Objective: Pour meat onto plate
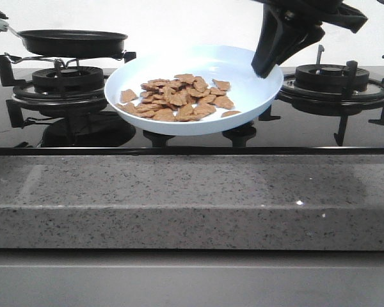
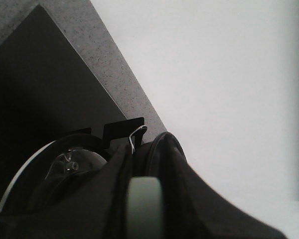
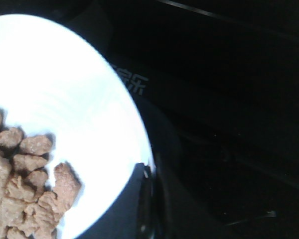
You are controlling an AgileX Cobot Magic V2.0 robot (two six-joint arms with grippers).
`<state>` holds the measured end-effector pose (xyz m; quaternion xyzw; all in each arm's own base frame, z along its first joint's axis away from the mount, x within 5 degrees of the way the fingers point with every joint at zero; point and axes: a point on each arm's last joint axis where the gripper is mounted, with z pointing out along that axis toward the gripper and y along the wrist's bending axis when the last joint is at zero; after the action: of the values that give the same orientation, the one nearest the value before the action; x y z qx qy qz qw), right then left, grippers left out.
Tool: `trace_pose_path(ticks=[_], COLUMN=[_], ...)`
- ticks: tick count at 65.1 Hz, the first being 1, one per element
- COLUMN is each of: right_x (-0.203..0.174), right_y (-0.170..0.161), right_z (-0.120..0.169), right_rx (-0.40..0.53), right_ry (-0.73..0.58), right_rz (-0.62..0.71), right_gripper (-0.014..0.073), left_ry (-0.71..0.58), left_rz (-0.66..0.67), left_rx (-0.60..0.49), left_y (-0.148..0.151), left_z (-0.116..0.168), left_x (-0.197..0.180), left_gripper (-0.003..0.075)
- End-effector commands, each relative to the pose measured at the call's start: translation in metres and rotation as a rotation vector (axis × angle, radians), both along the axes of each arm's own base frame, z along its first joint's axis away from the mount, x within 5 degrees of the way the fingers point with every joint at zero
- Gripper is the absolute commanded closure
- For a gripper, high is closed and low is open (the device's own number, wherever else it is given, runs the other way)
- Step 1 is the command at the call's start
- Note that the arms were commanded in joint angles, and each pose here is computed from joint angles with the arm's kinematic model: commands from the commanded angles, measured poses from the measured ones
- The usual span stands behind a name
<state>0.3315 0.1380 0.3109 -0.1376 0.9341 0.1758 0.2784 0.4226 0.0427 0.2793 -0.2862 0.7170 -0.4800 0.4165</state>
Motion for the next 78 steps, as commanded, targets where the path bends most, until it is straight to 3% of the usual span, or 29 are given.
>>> trace_pose_path(ticks=[1,12,20,26,39,54,66,78], right_x=[-0.006,-0.006,-0.006,-0.006,-0.006,-0.006,-0.006,-0.006], right_y=[-0.001,-0.001,-0.001,-0.001,-0.001,-0.001,-0.001,-0.001], right_z=[0.03,0.03,0.03,0.03,0.03,0.03,0.03,0.03], right_rx=[0.06,0.06,0.06,0.06,0.06,0.061,0.061,0.06], right_ry=[-0.108,-0.108,-0.108,-0.108,-0.108,-0.109,-0.109,-0.108], right_rz=[-0.014,-0.014,-0.014,-0.014,-0.014,-0.015,-0.015,-0.014], right_gripper=[0.0664,0.0664,0.0664,0.0664,0.0664,0.0664,0.0664,0.0664], left_ry=[-0.106,-0.117,-0.137,-0.147,-0.113,-0.073,-0.028,-0.037], left_rz=[-0.013,-0.044,-0.082,-0.11,-0.102,-0.057,-0.097,-0.131], left_rx=[-0.041,-0.036,-0.047,-0.028,0.155,0.491,0.791,0.99], left_y=[-0.001,0.004,0.012,0.018,0.034,0.038,0.013,-0.028], left_z=[0.036,0.036,0.038,0.041,0.059,0.097,0.125,0.148], left_x=[-0.006,-0.009,-0.014,-0.019,-0.043,-0.086,-0.124,-0.156], left_gripper=[0.0491,0.0258,0.0169,0.0167,0.0167,0.0168,0.0181,0.0207])
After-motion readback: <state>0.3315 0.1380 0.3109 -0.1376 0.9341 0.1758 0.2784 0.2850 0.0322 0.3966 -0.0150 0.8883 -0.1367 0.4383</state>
